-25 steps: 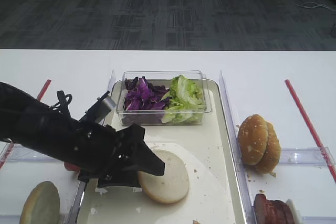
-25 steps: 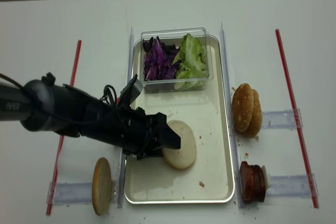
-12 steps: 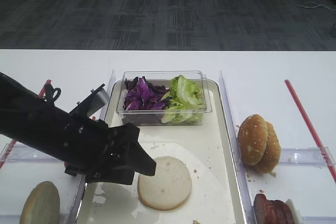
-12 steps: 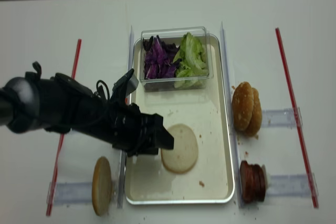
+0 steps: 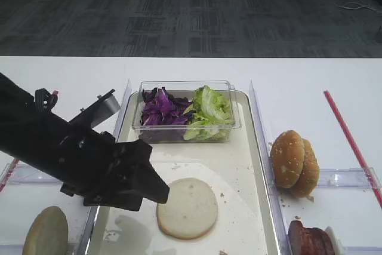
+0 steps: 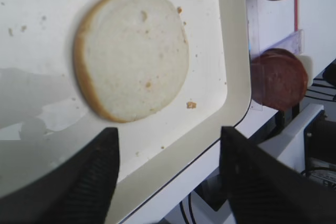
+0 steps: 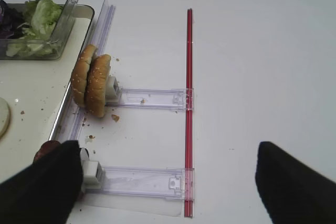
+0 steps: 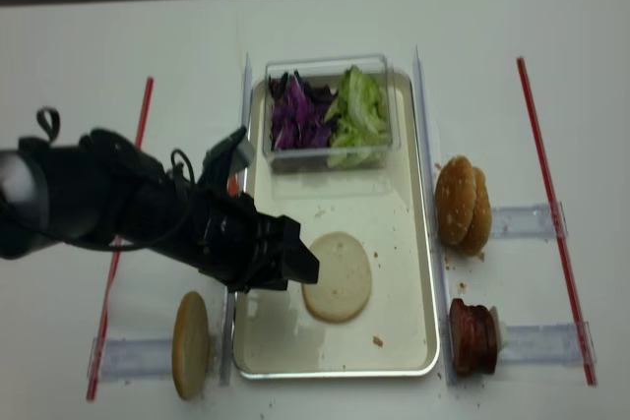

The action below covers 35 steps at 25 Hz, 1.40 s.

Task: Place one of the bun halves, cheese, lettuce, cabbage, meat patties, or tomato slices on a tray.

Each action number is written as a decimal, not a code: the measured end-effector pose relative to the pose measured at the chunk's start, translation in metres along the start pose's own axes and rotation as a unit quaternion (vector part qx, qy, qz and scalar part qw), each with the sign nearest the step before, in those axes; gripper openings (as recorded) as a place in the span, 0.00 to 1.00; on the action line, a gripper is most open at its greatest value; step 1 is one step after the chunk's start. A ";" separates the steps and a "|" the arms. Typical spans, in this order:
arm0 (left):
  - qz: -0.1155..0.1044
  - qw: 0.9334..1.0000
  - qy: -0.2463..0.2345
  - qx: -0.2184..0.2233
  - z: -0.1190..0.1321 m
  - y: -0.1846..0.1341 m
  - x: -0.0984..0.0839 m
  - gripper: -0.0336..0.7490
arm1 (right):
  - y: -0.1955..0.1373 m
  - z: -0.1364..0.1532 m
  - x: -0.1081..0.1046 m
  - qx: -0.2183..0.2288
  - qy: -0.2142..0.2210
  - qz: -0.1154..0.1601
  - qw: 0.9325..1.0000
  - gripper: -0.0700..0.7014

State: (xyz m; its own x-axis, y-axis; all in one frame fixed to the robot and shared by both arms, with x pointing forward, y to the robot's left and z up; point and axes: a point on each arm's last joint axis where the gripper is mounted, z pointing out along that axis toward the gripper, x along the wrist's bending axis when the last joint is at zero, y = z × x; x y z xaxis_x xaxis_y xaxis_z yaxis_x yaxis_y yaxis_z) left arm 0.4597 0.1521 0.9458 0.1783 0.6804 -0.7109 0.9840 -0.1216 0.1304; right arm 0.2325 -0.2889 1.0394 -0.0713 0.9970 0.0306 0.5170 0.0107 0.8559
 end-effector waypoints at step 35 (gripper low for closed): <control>0.057 0.956 0.276 0.078 -0.090 0.031 -0.037 0.58 | 0.000 0.000 0.000 0.000 0.000 0.000 1.000 0.94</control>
State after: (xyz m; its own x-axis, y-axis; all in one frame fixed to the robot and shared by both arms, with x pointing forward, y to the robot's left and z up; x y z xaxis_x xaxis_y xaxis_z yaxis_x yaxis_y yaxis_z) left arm 0.4831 0.1888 1.0383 0.2978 0.9290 -0.2196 0.9545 -0.2941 0.0500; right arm 0.2325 -0.2889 1.0394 -0.0713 0.9970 0.0306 0.5170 0.0107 0.8559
